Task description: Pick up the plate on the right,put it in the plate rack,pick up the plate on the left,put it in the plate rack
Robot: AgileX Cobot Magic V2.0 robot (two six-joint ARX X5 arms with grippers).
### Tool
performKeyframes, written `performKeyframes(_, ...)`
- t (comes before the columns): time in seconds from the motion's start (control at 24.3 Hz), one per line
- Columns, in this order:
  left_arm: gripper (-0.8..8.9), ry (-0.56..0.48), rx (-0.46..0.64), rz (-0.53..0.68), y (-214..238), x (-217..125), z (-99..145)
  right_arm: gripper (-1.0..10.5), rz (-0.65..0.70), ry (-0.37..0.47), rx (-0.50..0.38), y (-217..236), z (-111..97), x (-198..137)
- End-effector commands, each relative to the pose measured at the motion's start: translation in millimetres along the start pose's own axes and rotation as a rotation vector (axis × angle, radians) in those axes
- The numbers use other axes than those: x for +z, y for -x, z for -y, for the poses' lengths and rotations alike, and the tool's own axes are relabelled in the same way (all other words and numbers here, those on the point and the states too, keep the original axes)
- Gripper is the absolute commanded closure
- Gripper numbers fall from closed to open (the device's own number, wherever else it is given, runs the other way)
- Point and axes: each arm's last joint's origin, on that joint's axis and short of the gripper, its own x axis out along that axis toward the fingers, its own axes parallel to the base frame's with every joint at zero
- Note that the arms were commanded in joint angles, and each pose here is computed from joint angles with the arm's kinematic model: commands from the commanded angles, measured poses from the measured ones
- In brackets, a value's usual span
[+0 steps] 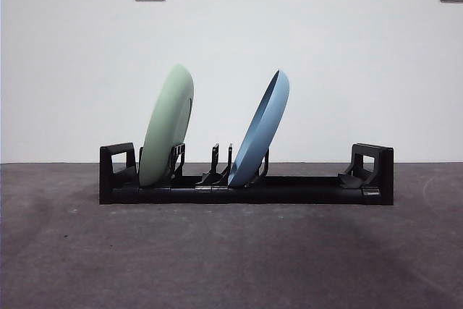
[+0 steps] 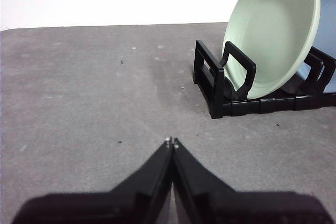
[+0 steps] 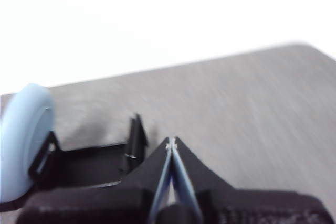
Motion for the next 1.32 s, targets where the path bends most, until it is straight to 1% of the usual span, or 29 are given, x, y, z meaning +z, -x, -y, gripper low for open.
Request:
performKeyframes(0.04, 8.14, 0.007, 0.005, -0.009, -1, -4, 0, 9.5, 0.043, 0.083, 0.092, -2, 1, -30)
performKeyframes(0.08, 8.14, 0.007, 0.005, -0.009, -1, -4, 0, 9.5, 0.042, 0.090, 0.114, -2, 2, -42)
performKeyframes(0.29, 8.14, 0.007, 0.005, -0.009, -1, -4, 0, 9.5, 0.027, 0.082, 0.114, -6, 5, -75)
performKeyframes(0.45, 8.14, 0.007, 0.005, -0.009, -1, -4, 0, 9.5, 0.003, 0.085, 0.112, -13, 6, -92)
performKeyframes(0.62, 8.14, 0.007, 0.004, -0.009, -1, -4, 0, 9.5, -0.042, 0.071, 0.108, -16, 7, -106)
performKeyframes(0.7, 8.14, 0.007, 0.005, -0.009, -1, -4, 0, 9.5, -0.071, 0.076, 0.106, -16, 8, -109)
performKeyframes(0.86, 8.14, 0.007, 0.005, -0.009, -1, -4, 0, 9.5, -0.076, 0.087, 0.104, -16, 8, -110)
performKeyframes(0.99, 8.14, 0.007, 0.005, -0.009, -1, -4, 0, 9.5, -0.077, 0.071, 0.104, -16, 8, -110)
performKeyframes(1.32, 8.14, 0.007, 0.005, -0.009, -1, -4, 0, 9.5, -0.073, 0.071, 0.101, -16, 8, -109)
